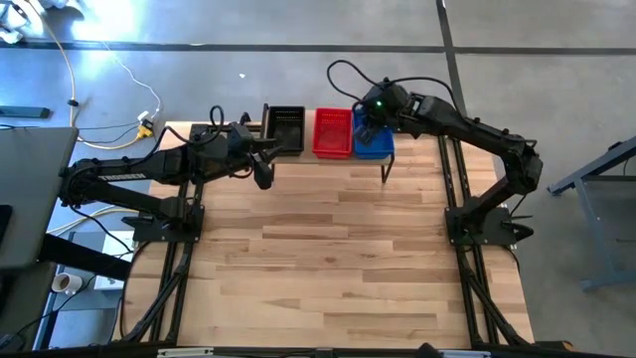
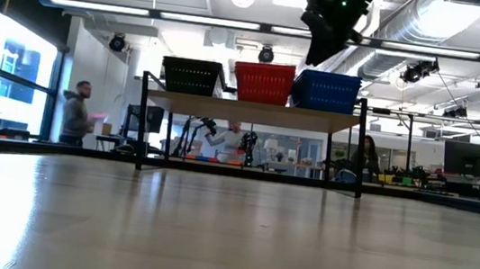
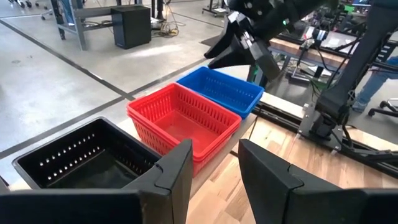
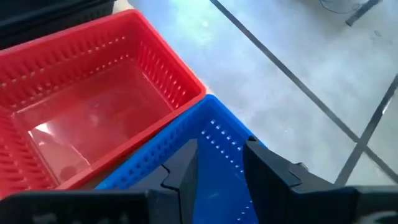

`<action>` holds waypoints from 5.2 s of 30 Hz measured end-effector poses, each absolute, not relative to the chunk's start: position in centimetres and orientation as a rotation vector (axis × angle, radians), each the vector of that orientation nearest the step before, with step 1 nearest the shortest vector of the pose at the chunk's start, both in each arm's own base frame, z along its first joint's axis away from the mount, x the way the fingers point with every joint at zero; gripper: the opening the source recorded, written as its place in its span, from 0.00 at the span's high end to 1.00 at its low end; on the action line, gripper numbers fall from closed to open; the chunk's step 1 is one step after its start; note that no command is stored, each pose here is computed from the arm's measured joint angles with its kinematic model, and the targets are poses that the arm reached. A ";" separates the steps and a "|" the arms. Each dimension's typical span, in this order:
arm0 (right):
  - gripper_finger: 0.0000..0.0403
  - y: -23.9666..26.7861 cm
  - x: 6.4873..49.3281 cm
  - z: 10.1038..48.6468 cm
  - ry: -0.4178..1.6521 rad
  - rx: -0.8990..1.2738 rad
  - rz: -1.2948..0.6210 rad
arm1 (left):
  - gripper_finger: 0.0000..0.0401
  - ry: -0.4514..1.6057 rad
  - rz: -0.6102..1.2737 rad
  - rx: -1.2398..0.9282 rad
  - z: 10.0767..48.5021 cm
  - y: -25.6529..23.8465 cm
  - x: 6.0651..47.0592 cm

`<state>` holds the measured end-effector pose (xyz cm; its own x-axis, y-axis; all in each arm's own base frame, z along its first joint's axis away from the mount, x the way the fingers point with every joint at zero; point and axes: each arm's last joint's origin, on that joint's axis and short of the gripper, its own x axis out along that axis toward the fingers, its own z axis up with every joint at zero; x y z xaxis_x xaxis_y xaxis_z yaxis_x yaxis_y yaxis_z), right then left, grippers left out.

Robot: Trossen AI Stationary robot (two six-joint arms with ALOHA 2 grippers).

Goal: Stack baskets on shelf by color
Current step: Adjust the stacked red bins on the shelf

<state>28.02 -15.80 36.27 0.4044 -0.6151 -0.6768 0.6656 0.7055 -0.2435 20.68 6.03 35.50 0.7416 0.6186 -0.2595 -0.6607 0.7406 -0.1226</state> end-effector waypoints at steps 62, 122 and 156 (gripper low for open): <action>0.72 -11.9 31.1 34.5 0.647 0.832 -0.804 | 0.70 0.290 0.771 -0.141 35.0 7.5 20.1; 0.72 -13.1 32.5 34.7 0.649 0.727 -0.726 | 0.70 0.308 0.772 -0.141 34.8 7.5 20.0; 0.72 -10.5 34.4 33.6 0.735 0.738 -0.678 | 0.70 0.307 0.771 -0.141 34.8 7.5 20.0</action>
<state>34.39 -10.51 33.64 0.5608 -0.2786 -0.7796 0.7548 0.5591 0.3431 20.01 7.51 34.82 0.6751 0.6629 -0.3236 -0.7038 0.7103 -0.0131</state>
